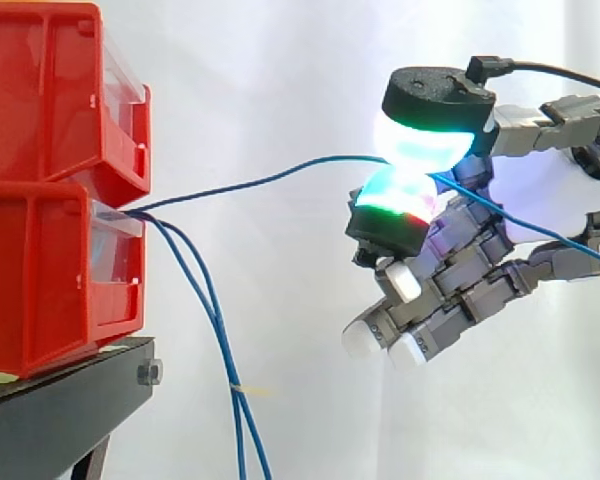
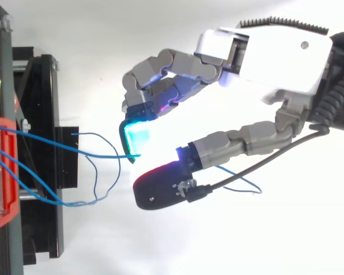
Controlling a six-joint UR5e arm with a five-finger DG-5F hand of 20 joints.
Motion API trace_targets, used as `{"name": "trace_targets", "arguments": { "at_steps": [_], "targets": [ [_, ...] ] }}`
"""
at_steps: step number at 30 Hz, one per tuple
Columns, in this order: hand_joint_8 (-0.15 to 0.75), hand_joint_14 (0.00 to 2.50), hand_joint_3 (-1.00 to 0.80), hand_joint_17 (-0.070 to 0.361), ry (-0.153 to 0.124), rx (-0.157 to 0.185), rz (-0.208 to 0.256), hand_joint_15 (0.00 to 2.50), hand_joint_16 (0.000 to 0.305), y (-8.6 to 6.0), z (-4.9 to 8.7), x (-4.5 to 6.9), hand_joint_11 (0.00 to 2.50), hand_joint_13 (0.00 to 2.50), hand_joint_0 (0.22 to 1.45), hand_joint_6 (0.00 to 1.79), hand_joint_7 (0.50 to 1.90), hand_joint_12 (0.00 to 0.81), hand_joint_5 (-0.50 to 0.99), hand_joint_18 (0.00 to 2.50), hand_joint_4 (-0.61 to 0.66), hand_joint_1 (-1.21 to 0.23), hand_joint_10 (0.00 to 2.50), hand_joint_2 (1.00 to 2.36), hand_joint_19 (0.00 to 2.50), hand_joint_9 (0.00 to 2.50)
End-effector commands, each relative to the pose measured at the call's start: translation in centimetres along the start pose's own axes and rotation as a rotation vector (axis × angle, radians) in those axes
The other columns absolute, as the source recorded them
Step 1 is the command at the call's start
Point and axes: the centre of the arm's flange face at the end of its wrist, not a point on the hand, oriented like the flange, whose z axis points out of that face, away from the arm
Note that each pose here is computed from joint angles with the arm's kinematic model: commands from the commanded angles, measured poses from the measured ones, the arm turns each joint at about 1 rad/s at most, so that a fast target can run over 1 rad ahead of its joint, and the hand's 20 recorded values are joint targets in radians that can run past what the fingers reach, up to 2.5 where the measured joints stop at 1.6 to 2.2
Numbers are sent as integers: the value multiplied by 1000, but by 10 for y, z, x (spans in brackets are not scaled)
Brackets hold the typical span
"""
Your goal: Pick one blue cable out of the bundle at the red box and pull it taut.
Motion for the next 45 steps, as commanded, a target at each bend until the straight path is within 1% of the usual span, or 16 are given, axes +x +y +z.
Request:
{"name": "trace_targets", "arguments": {
  "at_steps": [1, 26, 33, 35, 37, 44, 45],
  "targets": [
    [350, 6, -2, 164, 0, 0, 0, 240, 73, 0, 0, 0, 968, 571, 558, 850, 1341, 490, -125, 523, 76, -726, 14, 1007, 266, 995],
    [353, 6, 4, 168, 1, -2, -1, 244, 74, 1, 0, 1, 980, 593, 563, 851, 1323, 494, -122, 521, 66, -734, 15, 1005, 259, 1021],
    [355, 6, 5, 167, 0, 2, -1, 243, 74, -1, 0, 0, 980, 591, 564, 851, 1320, 494, -121, 522, 65, -734, 15, 1005, 259, 1021],
    [356, 6, 4, 167, 0, -1, 0, 241, 74, 1, 0, 0, 969, 592, 564, 851, 1326, 495, -121, 522, 68, -734, 15, 1005, 258, 1022],
    [354, 6, 5, 167, 1, 0, 0, 241, 74, 0, 0, 1, 973, 593, 564, 851, 1323, 495, -122, 523, 66, -734, 15, 1006, 259, 1023],
    [353, 6, -1, 167, 0, -1, 0, 244, 74, 1, 0, 0, 982, 593, 565, 850, 1328, 495, -122, 521, 69, -735, 15, 1005, 258, 1020],
    [357, 6, -1, 167, 1, 0, -2, 247, 74, 0, 0, 1, 968, 594, 565, 850, 1327, 495, -122, 520, 69, -735, 15, 1005, 256, 1021]
  ]
}}
